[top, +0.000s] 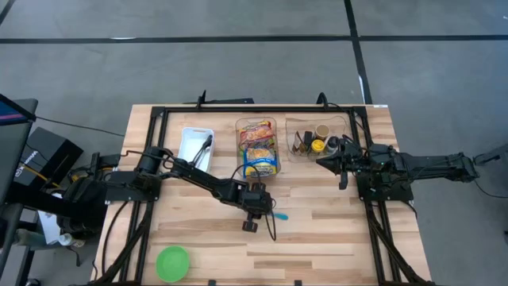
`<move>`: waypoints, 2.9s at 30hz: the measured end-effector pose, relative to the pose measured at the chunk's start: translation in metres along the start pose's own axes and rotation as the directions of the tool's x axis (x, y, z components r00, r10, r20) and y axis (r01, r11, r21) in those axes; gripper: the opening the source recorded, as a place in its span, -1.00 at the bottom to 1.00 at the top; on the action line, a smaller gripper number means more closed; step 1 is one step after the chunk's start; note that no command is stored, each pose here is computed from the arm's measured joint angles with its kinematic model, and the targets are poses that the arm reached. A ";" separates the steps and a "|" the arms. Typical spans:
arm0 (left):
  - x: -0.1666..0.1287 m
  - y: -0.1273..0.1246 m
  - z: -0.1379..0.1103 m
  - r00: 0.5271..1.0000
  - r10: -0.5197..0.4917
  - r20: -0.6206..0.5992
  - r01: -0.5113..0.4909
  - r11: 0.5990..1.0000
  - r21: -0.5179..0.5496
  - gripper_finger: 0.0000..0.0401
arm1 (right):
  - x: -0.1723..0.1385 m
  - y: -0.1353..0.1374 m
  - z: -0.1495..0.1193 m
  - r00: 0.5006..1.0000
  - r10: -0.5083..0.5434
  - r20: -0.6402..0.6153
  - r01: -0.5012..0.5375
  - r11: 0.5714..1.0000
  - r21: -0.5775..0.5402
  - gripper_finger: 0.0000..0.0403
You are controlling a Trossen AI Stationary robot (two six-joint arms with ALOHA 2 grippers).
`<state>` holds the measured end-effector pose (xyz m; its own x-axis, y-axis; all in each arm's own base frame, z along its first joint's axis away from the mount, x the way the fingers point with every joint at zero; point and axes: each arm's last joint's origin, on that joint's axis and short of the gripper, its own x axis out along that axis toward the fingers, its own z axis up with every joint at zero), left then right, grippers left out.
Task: Pick & Place Food Item
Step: Put the blue spoon into the white bin
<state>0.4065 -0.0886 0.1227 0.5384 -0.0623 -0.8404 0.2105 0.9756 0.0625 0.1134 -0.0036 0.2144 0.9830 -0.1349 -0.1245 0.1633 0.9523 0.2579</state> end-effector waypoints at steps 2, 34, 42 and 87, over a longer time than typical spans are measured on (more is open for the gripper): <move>0.000 0.000 0.000 1.000 -0.001 0.000 0.001 1.000 0.000 -0.81 | 0.000 0.000 0.000 1.000 0.000 0.000 0.000 1.000 0.000 -1.00; 0.001 0.000 0.003 0.999 0.000 0.037 0.000 1.000 -0.006 -0.91 | 0.000 0.000 0.000 1.000 0.000 0.000 0.000 1.000 0.000 -1.00; 0.001 0.000 0.003 0.999 -0.002 0.037 0.002 1.000 -0.010 -0.84 | 0.000 0.000 0.000 1.000 0.000 0.000 0.000 1.000 0.000 -1.00; -0.060 -0.007 0.032 0.977 -0.022 0.212 0.022 1.000 0.005 -0.90 | 0.000 0.000 0.000 1.000 0.000 0.000 0.000 1.000 0.000 -1.00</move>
<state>0.3992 -0.0987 0.1897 0.6942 -0.1272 -0.7085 0.2260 0.9730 0.0468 0.1133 -0.0036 0.2145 0.9831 -0.1349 -0.1241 0.1633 0.9523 0.2580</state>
